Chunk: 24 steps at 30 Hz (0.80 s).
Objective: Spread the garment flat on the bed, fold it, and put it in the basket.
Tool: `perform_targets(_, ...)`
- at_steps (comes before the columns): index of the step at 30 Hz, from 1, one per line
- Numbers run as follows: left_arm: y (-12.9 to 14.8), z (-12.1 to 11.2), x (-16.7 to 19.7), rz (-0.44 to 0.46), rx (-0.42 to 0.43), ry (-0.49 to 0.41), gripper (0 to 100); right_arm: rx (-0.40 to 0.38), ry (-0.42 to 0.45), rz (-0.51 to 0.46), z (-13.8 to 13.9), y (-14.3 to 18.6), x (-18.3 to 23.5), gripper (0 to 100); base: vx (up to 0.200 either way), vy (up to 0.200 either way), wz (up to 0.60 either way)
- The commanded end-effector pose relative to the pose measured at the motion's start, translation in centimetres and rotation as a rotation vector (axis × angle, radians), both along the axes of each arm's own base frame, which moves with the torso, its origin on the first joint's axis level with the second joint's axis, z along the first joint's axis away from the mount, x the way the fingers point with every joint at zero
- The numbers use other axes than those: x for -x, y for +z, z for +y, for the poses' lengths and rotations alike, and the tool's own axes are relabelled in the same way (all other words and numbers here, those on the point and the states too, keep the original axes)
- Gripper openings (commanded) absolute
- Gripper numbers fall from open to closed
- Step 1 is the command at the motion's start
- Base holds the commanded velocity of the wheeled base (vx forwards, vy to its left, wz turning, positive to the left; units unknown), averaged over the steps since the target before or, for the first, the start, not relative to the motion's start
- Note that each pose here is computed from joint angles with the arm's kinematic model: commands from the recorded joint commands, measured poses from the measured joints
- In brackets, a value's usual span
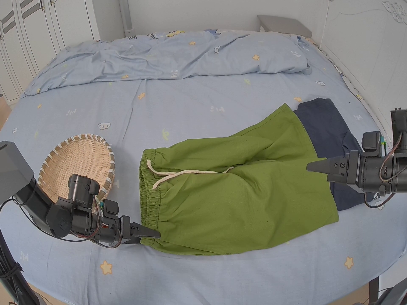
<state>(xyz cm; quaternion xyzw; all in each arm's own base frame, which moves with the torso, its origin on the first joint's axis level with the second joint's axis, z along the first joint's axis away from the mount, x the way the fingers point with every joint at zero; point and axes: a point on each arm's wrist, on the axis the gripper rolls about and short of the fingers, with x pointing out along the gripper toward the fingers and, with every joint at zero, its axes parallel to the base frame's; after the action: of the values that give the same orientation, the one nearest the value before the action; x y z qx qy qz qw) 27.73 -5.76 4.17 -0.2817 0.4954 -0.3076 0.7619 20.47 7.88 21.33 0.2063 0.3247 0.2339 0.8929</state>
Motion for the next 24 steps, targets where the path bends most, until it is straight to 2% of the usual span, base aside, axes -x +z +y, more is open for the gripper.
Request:
perform_targets(1,0.1,0.0,-0.4,-0.003,0.005,0.008,0,0.002,-0.001,0.006,0.0,-0.1,-0.1,100,0.000,0.000,0.00)
perform_targets(9,0.1,0.3,-0.3,0.009,0.008,0.026,0,0.008,-0.004,0.025,0.0,-0.6,-0.3,100,0.000,0.000,0.00)
perform_targets(12,0.2,0.9,0.3,0.021,0.008,0.043,0,0.014,-0.004,0.041,0.0,-1.0,-0.2,100,0.000,0.000,0.00)
perform_targets(15,1.4,2.2,2.1,-0.003,0.019,0.079,0,0.021,-0.004,0.066,-0.2,-1.7,0.0,100,0.000,0.000,0.00)
perform_targets(17,2.0,3.5,3.4,-0.009,0.024,0.121,0,0.023,-0.017,0.099,-0.7,-2.4,0.0,100,0.000,0.000,0.00)
perform_targets(24,1.6,5.0,5.6,0.022,0.028,0.177,0,0.004,-0.017,0.217,-3.3,-5.5,0.7,100,0.000,0.000,0.00)
